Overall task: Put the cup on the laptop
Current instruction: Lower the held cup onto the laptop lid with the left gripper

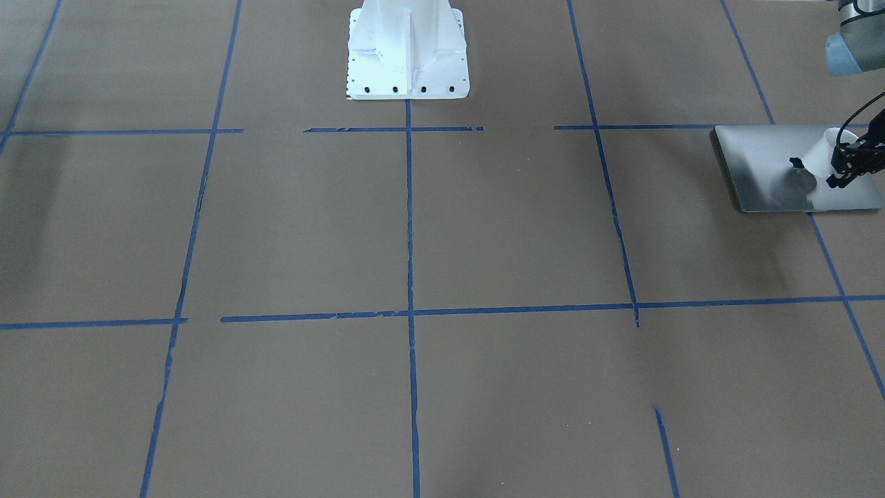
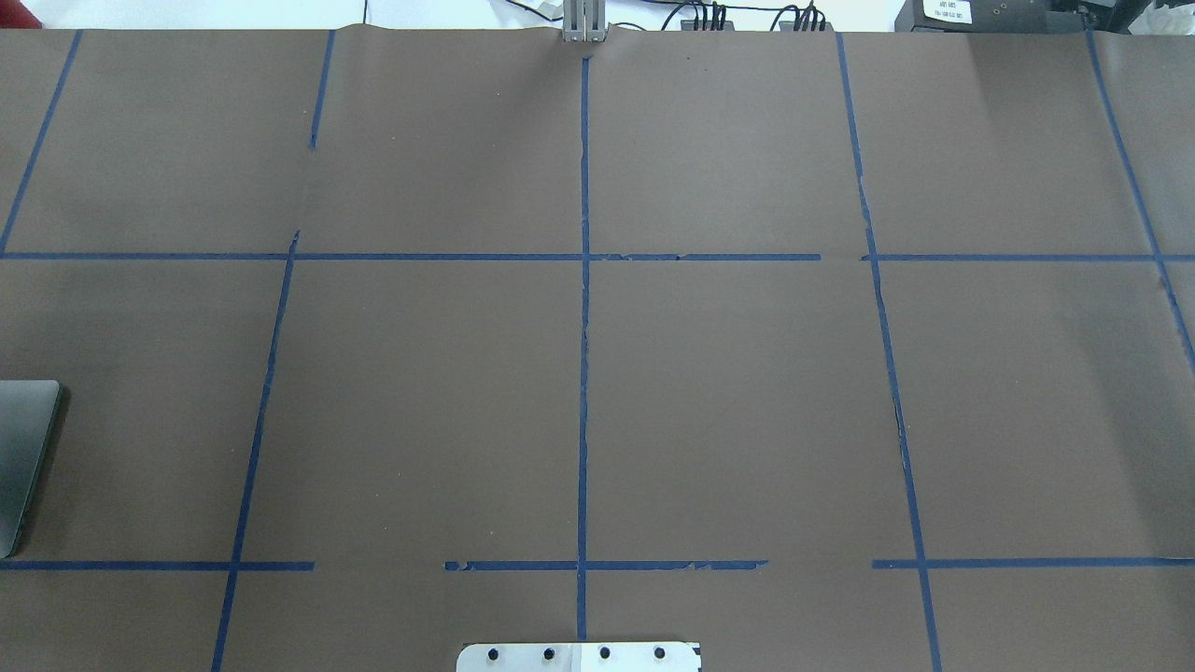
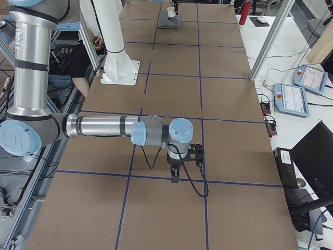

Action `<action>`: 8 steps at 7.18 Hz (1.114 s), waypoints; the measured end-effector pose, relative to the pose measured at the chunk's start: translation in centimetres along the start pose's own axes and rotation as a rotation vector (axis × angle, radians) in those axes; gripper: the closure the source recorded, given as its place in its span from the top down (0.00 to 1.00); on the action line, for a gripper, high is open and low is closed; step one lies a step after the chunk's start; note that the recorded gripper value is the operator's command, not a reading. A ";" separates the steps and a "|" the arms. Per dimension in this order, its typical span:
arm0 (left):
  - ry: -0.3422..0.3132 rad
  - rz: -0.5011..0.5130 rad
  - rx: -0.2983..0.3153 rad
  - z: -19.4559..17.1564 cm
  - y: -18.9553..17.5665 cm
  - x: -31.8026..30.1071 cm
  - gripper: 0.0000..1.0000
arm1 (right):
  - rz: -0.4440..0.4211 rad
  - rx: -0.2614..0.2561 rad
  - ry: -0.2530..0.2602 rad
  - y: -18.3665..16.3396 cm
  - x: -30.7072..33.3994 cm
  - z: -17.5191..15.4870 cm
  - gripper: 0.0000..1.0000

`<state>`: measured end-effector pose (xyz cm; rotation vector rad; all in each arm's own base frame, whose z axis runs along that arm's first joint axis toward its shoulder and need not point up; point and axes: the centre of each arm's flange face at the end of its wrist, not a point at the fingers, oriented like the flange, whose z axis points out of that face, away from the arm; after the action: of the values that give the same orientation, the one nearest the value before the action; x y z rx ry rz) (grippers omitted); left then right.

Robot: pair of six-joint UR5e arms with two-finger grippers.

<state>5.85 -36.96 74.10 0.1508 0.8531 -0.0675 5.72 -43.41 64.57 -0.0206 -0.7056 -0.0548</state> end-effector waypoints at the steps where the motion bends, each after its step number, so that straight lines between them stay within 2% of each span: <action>1: 0.003 0.007 -0.018 0.7 0.3 0.6 0.00 | 0.000 0.000 0.000 0.0 0.0 0.0 1.00; 2: 0.003 0.013 -0.034 1.2 0.6 0.9 0.00 | 0.000 0.000 0.000 0.0 0.0 0.0 1.00; 3: 0.002 0.015 -0.045 1.5 0.9 1.0 0.42 | 0.000 0.000 0.000 0.0 0.0 0.0 1.00; 4: 0.001 0.017 -0.052 1.7 1.0 1.1 0.77 | 0.000 0.000 0.000 0.0 0.0 0.0 1.00; 7: 0.000 0.028 -0.052 1.7 1.1 1.2 0.97 | 0.000 0.000 0.000 0.0 0.0 0.0 1.00; 8: 0.007 0.037 -0.047 1.5 0.9 1.5 0.98 | 0.000 0.000 0.000 0.0 0.0 0.0 1.00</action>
<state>8.06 -36.33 73.98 0.1231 0.8574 -0.0125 5.72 -43.41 64.57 -0.0206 -0.7057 -0.0548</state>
